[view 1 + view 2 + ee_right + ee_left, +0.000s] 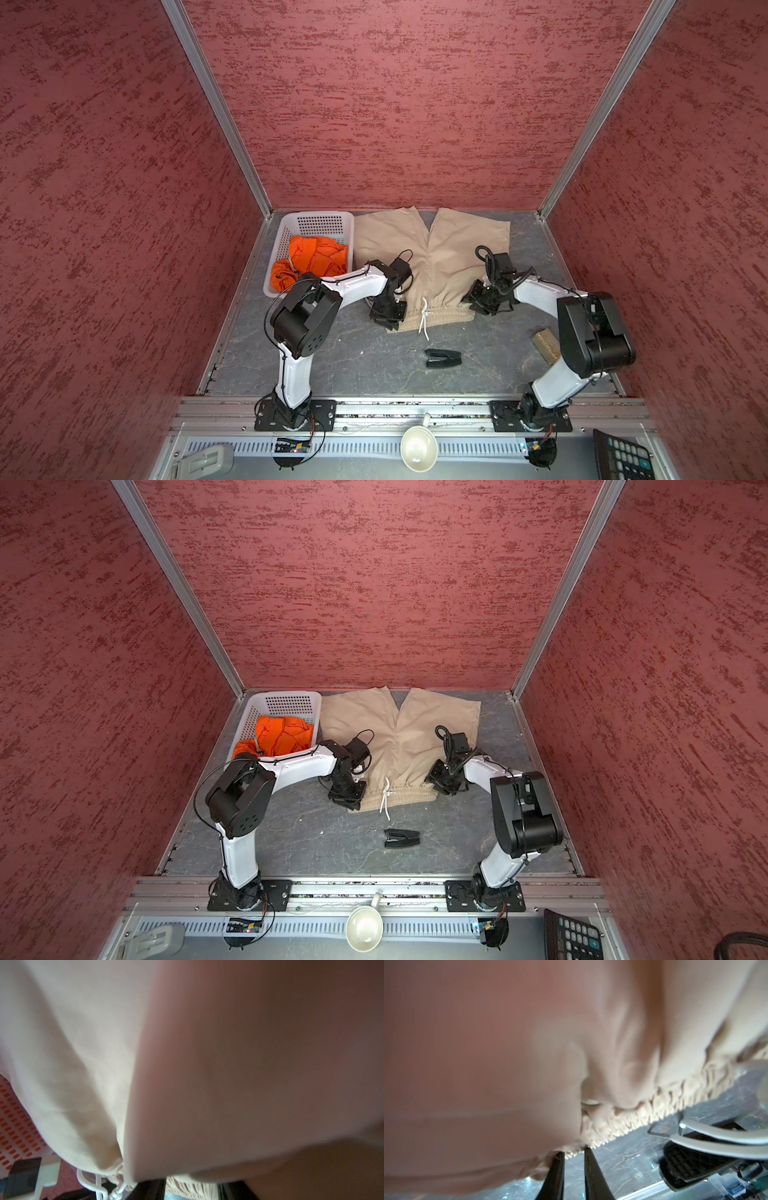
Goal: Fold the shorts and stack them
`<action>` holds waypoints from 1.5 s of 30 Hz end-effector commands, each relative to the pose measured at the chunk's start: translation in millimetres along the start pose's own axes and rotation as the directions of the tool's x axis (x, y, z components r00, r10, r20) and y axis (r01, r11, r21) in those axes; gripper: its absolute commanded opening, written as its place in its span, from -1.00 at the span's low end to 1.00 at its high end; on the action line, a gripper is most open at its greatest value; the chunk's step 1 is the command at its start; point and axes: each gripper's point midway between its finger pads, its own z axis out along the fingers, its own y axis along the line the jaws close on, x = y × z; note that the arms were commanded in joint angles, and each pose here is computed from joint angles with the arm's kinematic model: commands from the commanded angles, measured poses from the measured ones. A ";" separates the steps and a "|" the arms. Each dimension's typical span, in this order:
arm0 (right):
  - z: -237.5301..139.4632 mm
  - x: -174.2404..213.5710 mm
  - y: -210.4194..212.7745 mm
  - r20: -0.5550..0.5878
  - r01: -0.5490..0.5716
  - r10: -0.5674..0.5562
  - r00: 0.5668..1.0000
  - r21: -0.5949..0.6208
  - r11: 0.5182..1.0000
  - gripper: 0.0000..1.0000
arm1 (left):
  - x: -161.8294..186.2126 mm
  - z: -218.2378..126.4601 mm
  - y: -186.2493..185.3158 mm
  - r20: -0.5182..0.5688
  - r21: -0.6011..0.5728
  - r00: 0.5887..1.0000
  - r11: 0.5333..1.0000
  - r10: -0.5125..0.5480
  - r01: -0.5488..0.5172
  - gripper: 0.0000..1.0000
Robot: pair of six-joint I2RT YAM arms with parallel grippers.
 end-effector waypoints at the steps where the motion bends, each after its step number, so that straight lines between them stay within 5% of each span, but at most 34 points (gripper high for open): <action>1: 1.5 -28.9 -51.4 0.032 0.019 -0.026 0.999 0.206 0.978 -0.17 | -14.9 -1.2 -30.2 0.029 0.070 0.998 0.996 0.060 -0.062 -0.54; 6: -49.6 -70.1 -25.4 0.104 0.098 -0.127 0.986 0.248 0.964 -0.08 | -42.0 -43.0 -53.2 0.146 0.119 0.987 0.989 0.070 -0.088 -0.40; 9: -80.6 -66.3 -0.9 0.164 0.097 -0.124 0.979 0.163 0.982 -0.07 | -55.0 -61.5 -44.4 0.201 0.137 0.979 0.989 0.025 -0.053 -0.41; 18: -56.6 -0.7 16.7 0.131 -0.044 0.064 0.989 -0.148 0.988 -0.12 | -82.0 -54.3 -38.4 0.233 0.138 0.969 0.984 0.081 -0.115 -0.45; 24: -18.7 -2.3 -19.0 0.103 -0.111 0.116 0.988 -0.047 0.993 -0.14 | -93.6 -25.8 -37.0 0.169 0.061 0.970 0.980 0.176 -0.188 -0.49; 33: 3.7 -37.9 -38.6 0.098 -0.087 0.081 0.992 0.058 0.994 -0.15 | -59.6 8.2 -47.7 0.046 0.051 0.955 0.954 0.293 -0.295 -0.62; 45: -9.5 -116.3 -26.4 0.142 -0.015 0.002 0.990 0.084 0.996 -0.13 | -49.5 5.8 -145.0 0.104 0.177 0.900 0.883 0.423 -0.435 -0.55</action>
